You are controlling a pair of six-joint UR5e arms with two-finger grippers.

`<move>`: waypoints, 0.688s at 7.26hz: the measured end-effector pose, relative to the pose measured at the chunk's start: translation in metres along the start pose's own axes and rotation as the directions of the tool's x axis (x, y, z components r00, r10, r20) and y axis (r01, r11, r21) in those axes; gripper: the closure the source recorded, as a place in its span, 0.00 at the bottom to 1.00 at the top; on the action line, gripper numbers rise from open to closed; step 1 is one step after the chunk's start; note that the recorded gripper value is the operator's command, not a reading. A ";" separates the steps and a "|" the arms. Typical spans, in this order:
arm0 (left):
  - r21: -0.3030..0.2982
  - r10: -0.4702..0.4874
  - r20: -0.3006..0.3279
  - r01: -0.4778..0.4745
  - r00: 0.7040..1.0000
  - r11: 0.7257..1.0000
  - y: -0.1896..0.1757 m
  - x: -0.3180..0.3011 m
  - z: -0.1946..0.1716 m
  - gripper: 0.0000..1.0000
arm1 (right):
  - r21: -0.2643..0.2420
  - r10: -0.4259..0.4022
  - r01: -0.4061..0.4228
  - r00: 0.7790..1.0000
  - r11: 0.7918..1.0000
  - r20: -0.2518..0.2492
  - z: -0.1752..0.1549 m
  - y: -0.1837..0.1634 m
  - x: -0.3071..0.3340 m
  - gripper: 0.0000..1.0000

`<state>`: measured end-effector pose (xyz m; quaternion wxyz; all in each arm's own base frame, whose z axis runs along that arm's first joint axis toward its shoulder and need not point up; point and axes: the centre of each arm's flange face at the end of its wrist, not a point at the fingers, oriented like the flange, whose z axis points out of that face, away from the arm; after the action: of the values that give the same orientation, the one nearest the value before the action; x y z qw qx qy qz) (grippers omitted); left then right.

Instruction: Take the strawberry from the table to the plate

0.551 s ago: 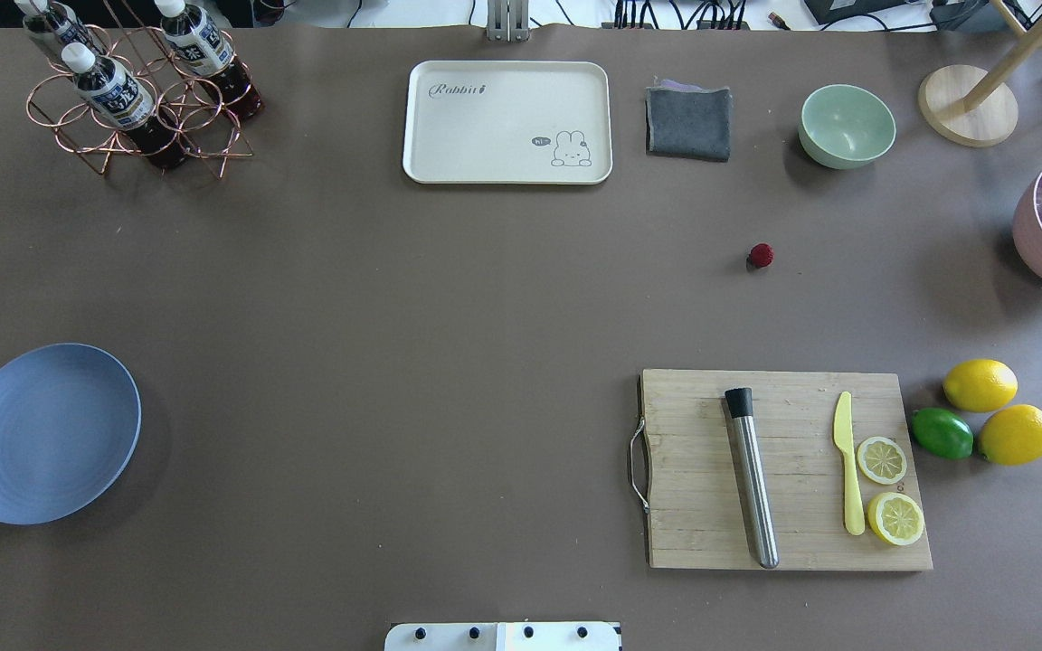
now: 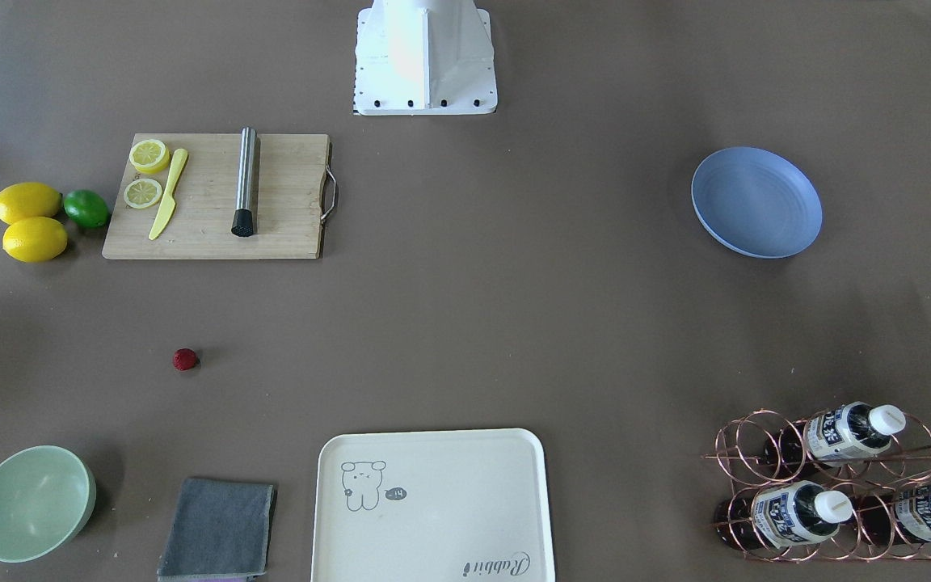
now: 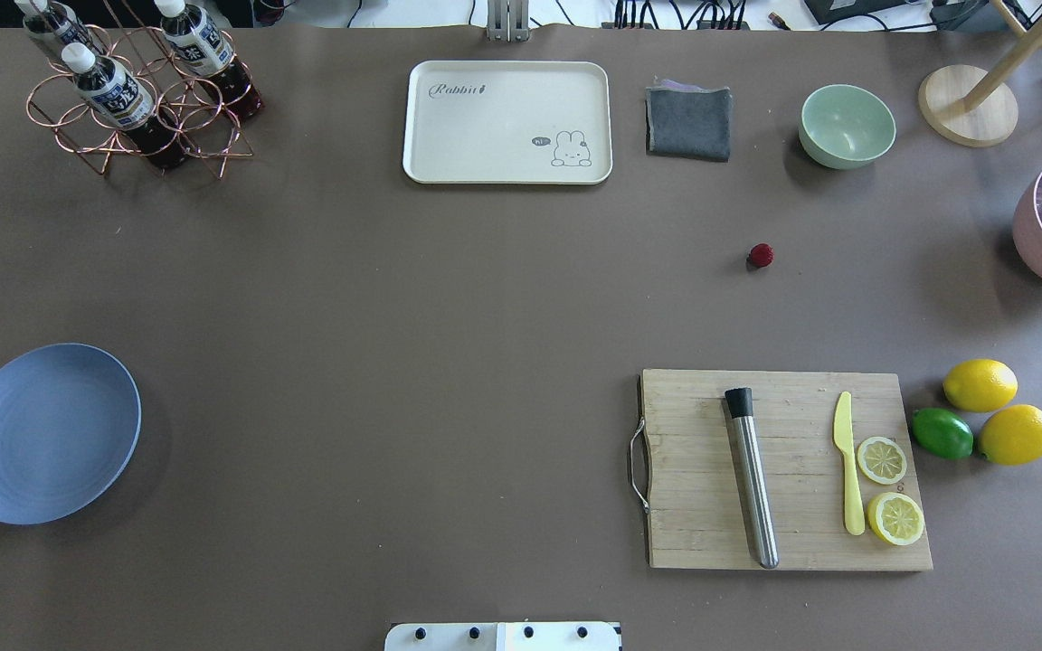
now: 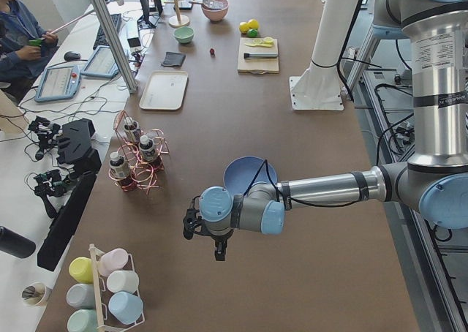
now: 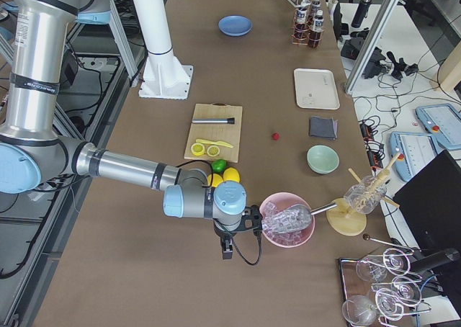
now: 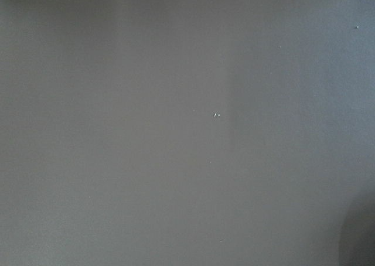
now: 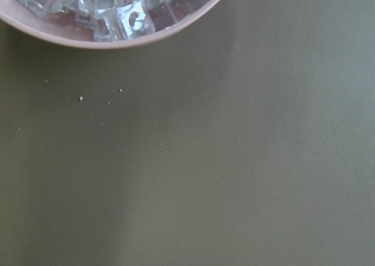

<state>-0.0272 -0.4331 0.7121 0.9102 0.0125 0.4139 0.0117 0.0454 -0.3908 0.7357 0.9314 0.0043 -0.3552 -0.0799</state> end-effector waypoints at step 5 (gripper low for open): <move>0.035 0.038 -0.014 -0.038 0.999 0.999 -0.009 0.013 -0.010 0.01 | 0.009 -0.009 0.009 1.000 1.000 0.004 -0.003 -0.002 -0.003 0.00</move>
<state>-0.0260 -0.4412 0.6958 0.9063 0.0361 0.4205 0.0218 0.0449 -0.3928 0.7320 0.9303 0.0100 -0.3573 -0.0827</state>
